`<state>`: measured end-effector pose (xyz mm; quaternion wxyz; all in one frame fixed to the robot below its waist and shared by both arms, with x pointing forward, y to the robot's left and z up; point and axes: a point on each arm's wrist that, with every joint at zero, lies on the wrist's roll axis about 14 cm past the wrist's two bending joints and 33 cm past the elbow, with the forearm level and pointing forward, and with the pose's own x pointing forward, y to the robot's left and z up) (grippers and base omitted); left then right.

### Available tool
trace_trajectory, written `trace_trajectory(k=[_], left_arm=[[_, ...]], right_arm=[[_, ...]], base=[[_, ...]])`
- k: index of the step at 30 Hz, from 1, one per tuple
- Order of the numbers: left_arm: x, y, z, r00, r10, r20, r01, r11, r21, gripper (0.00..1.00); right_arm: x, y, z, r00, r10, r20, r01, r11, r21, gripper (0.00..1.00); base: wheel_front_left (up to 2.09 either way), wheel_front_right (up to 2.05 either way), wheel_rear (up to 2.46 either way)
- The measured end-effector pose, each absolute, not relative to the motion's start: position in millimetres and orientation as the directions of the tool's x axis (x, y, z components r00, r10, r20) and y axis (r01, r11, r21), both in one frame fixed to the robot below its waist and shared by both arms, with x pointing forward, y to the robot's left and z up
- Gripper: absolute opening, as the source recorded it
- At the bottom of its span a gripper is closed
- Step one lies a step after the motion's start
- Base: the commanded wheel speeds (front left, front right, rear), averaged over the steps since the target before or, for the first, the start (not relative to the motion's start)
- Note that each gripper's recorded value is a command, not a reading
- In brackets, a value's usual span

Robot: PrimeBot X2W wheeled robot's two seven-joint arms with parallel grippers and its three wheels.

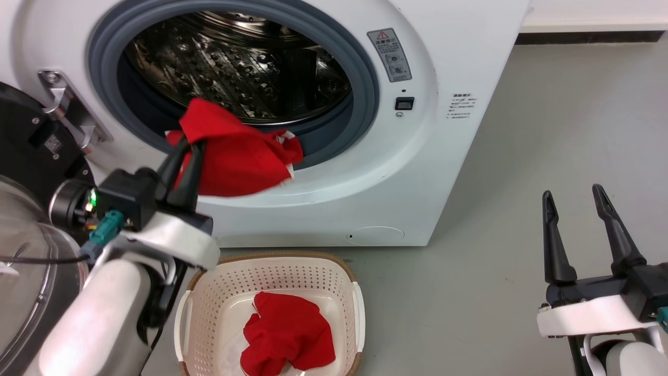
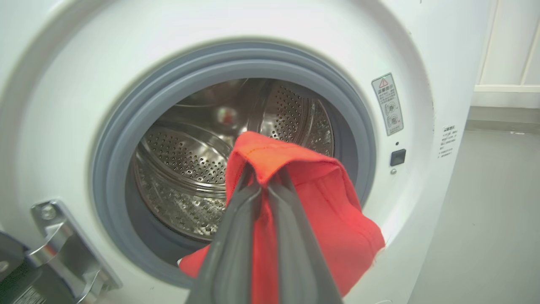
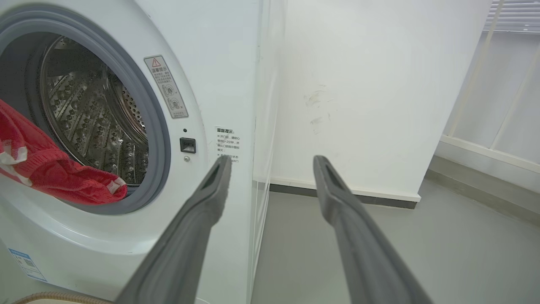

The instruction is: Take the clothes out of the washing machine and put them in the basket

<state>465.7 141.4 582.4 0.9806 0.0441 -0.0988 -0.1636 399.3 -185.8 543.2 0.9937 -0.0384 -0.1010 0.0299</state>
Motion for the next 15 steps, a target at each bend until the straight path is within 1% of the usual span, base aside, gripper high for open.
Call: trace_trajectory(k=[4, 5, 8, 9, 12, 13, 14, 15], left_arm=[[447, 138, 569, 0.930, -0.352, 0.104, 0.342, 0.934, 0.104, 0.00], [447, 138, 569, 0.930, -0.352, 0.104, 0.342, 0.934, 0.104, 0.00], [431, 131, 543, 0.929, -0.370, 0.004, 0.369, 0.927, 0.064, 0.00], [431, 131, 543, 0.929, -0.370, 0.004, 0.369, 0.927, 0.064, 0.00], [421, 131, 514, 0.924, -0.371, -0.092, 0.376, 0.926, 0.039, 0.00], [421, 131, 514, 0.924, -0.371, -0.092, 0.376, 0.926, 0.039, 0.00], [419, 133, 499, 0.920, -0.367, -0.140, 0.374, 0.927, 0.025, 0.00], [419, 133, 499, 0.920, -0.367, -0.140, 0.374, 0.927, 0.025, 0.00]], right_arm=[[399, -182, 541, 0.979, 0.077, 0.191, -0.062, 0.995, -0.081, 1.00], [399, -182, 541, 0.979, 0.077, 0.191, -0.062, 0.995, -0.081, 1.00], [400, -180, 539, 0.979, 0.082, 0.186, -0.068, 0.994, -0.081, 1.00], [400, -180, 539, 0.979, 0.082, 0.186, -0.068, 0.994, -0.081, 1.00], [401, -181, 537, 0.980, 0.082, 0.181, -0.068, 0.994, -0.084, 1.00], [401, -181, 537, 0.980, 0.082, 0.181, -0.068, 0.994, -0.084, 1.00], [401, -182, 535, 0.981, 0.079, 0.176, -0.065, 0.994, -0.084, 1.00], [401, -182, 535, 0.981, 0.079, 0.176, -0.065, 0.994, -0.084, 1.00]], base=[[0.00, 0.00, 0.00], [0.00, 0.00, 0.00], [0.00, 0.00, 0.00], [0.00, 0.00, 0.00], [0.00, 0.00, 0.00], [0.00, 0.00, 0.00], [0.00, 0.00, 0.00], [0.00, 0.00, 0.00]])
